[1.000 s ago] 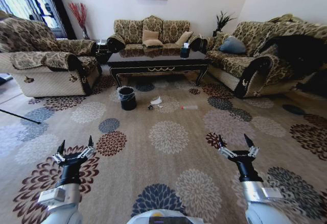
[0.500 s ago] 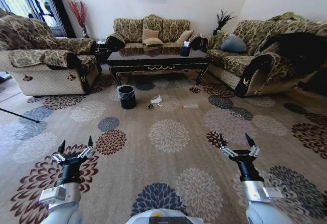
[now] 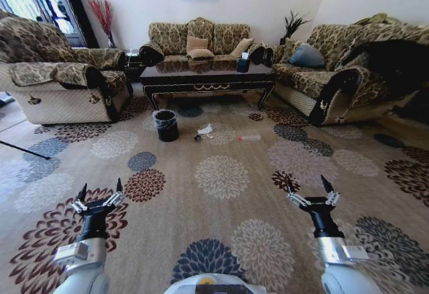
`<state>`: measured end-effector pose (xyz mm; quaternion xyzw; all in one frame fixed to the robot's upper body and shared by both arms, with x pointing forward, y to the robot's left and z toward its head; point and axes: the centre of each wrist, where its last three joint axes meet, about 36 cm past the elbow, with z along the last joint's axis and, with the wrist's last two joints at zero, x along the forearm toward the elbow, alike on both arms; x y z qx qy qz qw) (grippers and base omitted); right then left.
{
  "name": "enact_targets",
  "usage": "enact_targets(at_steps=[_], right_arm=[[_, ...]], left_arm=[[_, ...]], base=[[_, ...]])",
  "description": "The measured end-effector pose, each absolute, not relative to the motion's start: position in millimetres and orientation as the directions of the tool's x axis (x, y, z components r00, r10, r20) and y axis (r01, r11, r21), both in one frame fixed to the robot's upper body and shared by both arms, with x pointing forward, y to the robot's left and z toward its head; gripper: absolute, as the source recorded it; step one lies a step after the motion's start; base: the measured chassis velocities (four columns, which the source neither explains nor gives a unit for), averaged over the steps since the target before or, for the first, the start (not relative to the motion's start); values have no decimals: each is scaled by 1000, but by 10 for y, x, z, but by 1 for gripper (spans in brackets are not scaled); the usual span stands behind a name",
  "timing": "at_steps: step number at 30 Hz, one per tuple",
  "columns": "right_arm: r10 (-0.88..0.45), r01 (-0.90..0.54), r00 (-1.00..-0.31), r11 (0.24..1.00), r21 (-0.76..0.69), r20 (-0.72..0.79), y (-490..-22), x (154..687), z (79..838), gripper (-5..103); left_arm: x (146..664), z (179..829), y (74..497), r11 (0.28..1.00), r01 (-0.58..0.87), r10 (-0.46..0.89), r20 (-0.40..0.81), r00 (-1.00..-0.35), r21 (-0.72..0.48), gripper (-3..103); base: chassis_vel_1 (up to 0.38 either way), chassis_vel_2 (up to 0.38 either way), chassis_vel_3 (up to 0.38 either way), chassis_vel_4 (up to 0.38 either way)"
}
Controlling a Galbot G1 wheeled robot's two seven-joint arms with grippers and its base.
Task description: Move to the front of the table and pick up the trash from the floor, then place it into the trash bin.
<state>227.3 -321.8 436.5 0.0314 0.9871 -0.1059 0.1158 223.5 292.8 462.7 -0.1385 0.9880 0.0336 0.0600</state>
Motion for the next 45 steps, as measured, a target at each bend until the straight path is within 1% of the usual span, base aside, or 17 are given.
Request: enact_targets(at_steps=[20, 21, 22, 26, 27, 28, 30, 32, 45], right_arm=[[41, 88, -973, 976, -200, -229, -3221, 2292, 4314, 100], [41, 88, -973, 976, -200, -229, -3222, 2293, 4312, 100], [41, 88, -973, 976, -200, -228, -3224, 2294, 4308, 100], [42, 88, -973, 976, -200, -226, -3228, 2300, 4296, 100], [42, 88, -973, 976, -199, -226, -3228, 2301, 4288, 100], [42, 88, -973, 976, -198, -227, -3228, 2303, 4280, 100], [32, 80, -970, 978, -191, -242, -3230, 2312, 4267, 100], [26, 75, -969, 979, -190, -246, -3232, 2315, 4264, 100], [20, 60, -970, 985, -162, -241, -3261, 2315, 4235, 100]], left_arm=[[2252, 4594, 2942, 965, -261, -254, -137, -958, 38, 100], [2254, 4590, 2947, 965, -258, -250, -139, -958, 41, 103], [2255, 4585, 2953, 966, -255, -246, -142, -959, 45, 101], [2261, 4576, 2956, 966, -254, -246, -144, -959, 42, 99], [2266, 4570, 2956, 965, -258, -250, -144, -957, 38, 96], [2272, 4563, 2955, 964, -264, -257, -144, -956, 34, 96], [2283, 4544, 2953, 959, -281, -274, -141, -951, 28, 99], [2284, 4539, 2954, 958, -284, -278, -140, -950, 28, 100], [2289, 4519, 2947, 957, -287, -281, -141, -949, 29, 100]], base=[[0, 0, 0, 0], [0, 0, 0, 0], [0, 0, 0, 0], [0, 0, 0, 0], [0, 0, 0, 0], [0, 0, 0, 0], [0, 0, 0, 0], [0, 0, 0, 0], [0, 0, 0, 0]])
